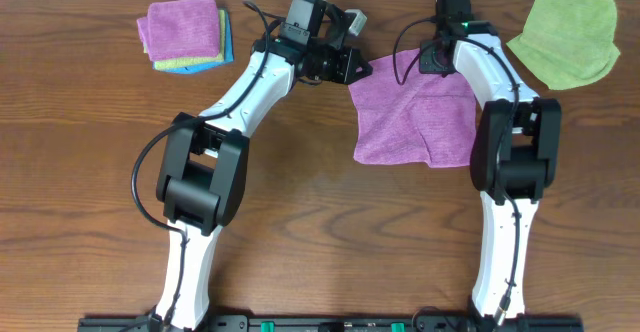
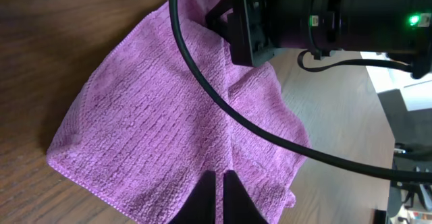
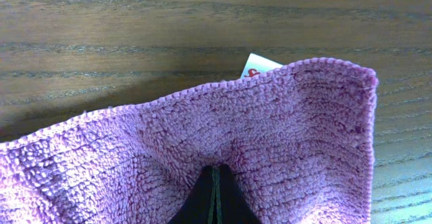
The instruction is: Fold the cloth
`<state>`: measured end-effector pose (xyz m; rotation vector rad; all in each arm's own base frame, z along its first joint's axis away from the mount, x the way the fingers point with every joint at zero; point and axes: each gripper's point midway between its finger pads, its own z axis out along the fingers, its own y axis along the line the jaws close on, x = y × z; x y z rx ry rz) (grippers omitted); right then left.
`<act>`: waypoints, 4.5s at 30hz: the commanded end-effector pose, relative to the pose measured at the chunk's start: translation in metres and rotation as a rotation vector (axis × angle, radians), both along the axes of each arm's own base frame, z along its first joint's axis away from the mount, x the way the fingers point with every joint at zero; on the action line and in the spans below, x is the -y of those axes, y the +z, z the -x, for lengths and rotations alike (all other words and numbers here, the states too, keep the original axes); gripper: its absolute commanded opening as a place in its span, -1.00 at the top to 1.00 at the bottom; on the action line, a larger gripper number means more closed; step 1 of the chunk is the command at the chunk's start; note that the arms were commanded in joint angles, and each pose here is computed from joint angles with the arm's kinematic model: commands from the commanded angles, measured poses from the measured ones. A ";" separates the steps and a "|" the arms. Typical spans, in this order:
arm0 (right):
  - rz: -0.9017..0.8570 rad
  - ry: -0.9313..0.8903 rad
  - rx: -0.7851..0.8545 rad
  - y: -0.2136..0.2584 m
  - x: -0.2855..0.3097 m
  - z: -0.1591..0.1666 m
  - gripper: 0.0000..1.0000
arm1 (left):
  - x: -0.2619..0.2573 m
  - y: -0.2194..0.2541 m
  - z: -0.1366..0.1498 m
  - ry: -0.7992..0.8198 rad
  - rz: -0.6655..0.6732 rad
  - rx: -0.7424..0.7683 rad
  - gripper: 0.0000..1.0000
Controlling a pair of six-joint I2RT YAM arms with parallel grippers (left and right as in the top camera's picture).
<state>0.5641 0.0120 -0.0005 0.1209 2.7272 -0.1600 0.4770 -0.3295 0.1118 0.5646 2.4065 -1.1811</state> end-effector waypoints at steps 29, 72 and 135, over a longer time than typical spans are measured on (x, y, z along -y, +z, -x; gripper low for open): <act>-0.071 0.046 -0.187 -0.056 -0.030 0.036 0.98 | -0.012 -0.060 -0.030 0.167 -0.295 0.120 0.88; -0.061 0.110 -0.227 -0.058 -0.064 0.049 0.98 | -0.013 -0.110 -0.032 0.169 -0.344 0.092 0.88; 0.094 -0.008 0.068 0.149 -0.031 0.007 0.97 | -0.029 0.014 -0.057 0.156 -0.131 0.079 0.88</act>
